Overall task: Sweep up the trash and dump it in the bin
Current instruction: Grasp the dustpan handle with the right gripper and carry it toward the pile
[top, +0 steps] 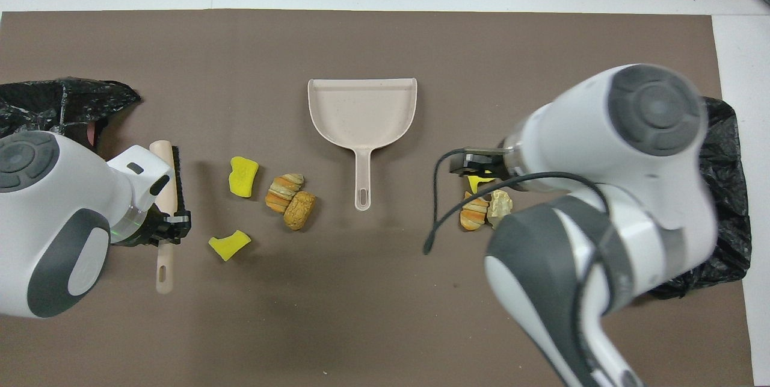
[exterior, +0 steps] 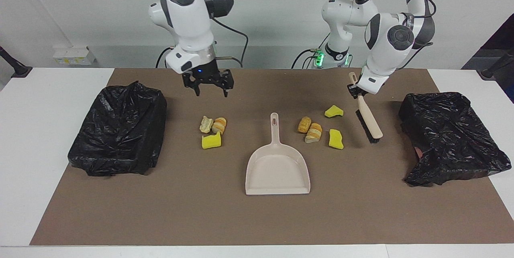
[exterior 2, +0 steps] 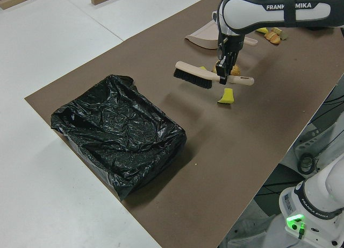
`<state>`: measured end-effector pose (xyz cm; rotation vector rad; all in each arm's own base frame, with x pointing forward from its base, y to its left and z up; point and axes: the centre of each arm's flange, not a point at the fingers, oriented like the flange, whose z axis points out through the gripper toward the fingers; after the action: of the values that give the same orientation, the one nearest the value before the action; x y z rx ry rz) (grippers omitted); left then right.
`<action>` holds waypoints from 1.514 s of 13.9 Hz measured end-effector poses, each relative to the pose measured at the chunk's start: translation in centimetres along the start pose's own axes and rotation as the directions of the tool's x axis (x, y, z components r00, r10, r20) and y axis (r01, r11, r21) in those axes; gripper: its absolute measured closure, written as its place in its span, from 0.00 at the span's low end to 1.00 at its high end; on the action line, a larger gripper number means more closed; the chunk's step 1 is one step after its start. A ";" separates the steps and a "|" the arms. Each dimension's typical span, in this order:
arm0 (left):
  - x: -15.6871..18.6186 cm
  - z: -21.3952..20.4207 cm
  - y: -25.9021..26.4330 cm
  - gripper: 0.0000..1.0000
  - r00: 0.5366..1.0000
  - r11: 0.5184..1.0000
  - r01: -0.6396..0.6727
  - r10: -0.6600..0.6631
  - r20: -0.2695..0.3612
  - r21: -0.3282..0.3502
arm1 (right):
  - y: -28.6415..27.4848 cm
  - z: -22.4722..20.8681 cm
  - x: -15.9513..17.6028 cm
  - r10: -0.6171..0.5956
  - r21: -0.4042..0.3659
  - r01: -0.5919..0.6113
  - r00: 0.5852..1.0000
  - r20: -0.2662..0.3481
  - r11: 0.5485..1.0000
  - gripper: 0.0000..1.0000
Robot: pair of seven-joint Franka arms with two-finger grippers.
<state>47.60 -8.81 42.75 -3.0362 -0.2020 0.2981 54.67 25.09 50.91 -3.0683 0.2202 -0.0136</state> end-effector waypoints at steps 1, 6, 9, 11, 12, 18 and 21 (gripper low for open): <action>0.0 0.0 0.0 0.74 1.000 1.000 0.000 0.000 0.000 0.000 | -2.6 1.8 -0.2 0.020 0.010 -0.020 1.000 0.000 1.000 0.00; 0.1 0.0 -0.1 0.74 1.000 1.000 0.003 -0.003 -0.001 -0.001 | -12.0 10.9 -1.3 0.028 0.048 -0.027 1.000 -0.006 0.998 0.00; 0.1 0.1 -0.3 0.74 1.000 1.000 0.009 -0.009 0.002 -0.001 | -15.5 16.0 -3.1 -0.009 0.050 0.009 1.000 -0.008 0.999 0.00; 0.0 0.4 -0.3 0.74 1.000 1.000 0.009 -0.009 0.007 0.000 | -15.3 16.6 -2.7 -0.003 0.049 0.003 1.000 -0.012 0.999 0.00; 0.0 0.5 -0.3 0.74 1.000 1.000 0.009 -0.009 0.009 0.001 | -15.0 16.5 -2.3 0.002 0.053 -0.001 1.000 -0.020 0.999 0.00; -0.1 0.6 -0.2 0.74 1.000 1.000 0.009 -0.009 0.009 0.001 | -14.8 16.4 -2.0 -0.003 0.056 0.005 1.000 -0.031 0.998 0.51; -0.1 0.6 -0.2 0.74 1.000 1.000 0.009 -0.009 0.009 0.001 | -14.1 16.5 -1.6 -0.080 -0.005 0.080 0.995 -0.056 0.997 0.67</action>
<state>47.41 -8.54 42.24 -3.0324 -0.2152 0.3114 55.34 40.35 35.41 -3.0803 0.0996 -0.1035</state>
